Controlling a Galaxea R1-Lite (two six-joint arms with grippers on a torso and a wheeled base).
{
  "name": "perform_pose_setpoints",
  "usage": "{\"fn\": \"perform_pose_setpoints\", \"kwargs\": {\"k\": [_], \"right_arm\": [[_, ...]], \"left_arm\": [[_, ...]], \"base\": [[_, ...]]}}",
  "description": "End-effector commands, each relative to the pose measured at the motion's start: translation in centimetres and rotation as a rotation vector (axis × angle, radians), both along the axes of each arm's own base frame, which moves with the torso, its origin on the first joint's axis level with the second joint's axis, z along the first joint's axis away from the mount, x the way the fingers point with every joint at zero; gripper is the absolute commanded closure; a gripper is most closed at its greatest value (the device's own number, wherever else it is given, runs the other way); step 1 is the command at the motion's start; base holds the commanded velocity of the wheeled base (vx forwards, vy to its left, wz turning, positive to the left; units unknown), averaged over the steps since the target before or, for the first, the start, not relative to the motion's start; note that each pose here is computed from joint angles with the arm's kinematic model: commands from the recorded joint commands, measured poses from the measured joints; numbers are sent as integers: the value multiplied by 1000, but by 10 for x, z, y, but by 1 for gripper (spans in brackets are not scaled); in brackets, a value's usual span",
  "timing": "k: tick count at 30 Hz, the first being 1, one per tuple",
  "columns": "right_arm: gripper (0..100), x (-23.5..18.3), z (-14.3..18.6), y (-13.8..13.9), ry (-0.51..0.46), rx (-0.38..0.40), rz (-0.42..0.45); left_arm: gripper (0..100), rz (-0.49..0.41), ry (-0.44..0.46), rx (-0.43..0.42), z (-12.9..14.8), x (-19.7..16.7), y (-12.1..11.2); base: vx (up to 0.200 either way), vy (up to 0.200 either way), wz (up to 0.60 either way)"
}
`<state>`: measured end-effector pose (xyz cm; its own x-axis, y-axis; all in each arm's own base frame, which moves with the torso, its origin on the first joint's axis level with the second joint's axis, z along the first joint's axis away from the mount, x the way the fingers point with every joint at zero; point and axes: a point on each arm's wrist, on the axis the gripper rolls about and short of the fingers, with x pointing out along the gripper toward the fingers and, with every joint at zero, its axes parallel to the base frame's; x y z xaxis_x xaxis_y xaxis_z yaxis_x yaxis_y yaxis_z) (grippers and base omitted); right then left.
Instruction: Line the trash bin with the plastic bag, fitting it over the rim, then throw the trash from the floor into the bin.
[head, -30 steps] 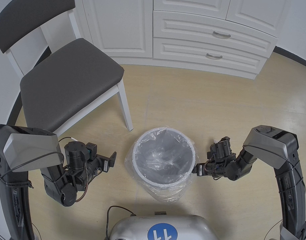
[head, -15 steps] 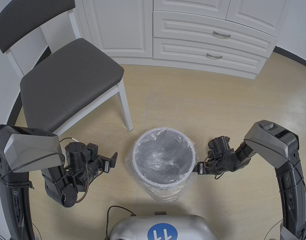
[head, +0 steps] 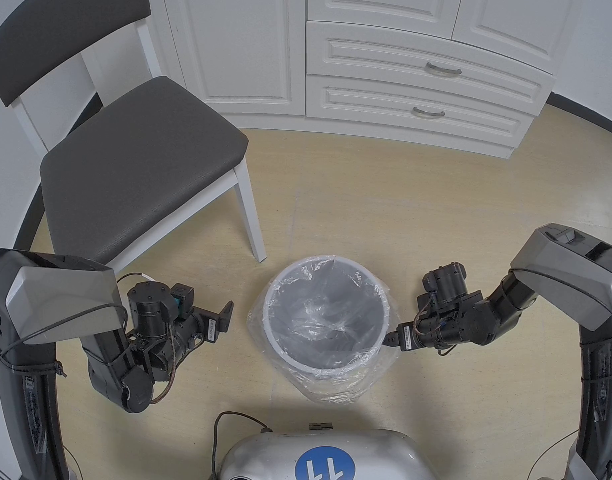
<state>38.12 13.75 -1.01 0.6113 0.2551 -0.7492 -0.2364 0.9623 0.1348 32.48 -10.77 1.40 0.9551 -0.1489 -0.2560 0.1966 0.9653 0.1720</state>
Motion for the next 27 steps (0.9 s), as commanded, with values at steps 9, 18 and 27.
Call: {"fn": "perform_pose_setpoints", "kwargs": {"k": [9, 18, 27], "right_arm": [[0, 0, 2, -25, -61, -182, -25], [0, 9, -13, -31, -43, -179, -44], [0, 34, -50, -22, 50, 49, -93]], "left_arm": [[0, -5, 10, 9, -6, 1, -2], [0, -6, 18, 11, -6, -1, -2], [0, -7, 18, 10, -12, 0, -3]], "base": [[0, 0, 0], [0, 0, 0], [0, 0, 0]]}}
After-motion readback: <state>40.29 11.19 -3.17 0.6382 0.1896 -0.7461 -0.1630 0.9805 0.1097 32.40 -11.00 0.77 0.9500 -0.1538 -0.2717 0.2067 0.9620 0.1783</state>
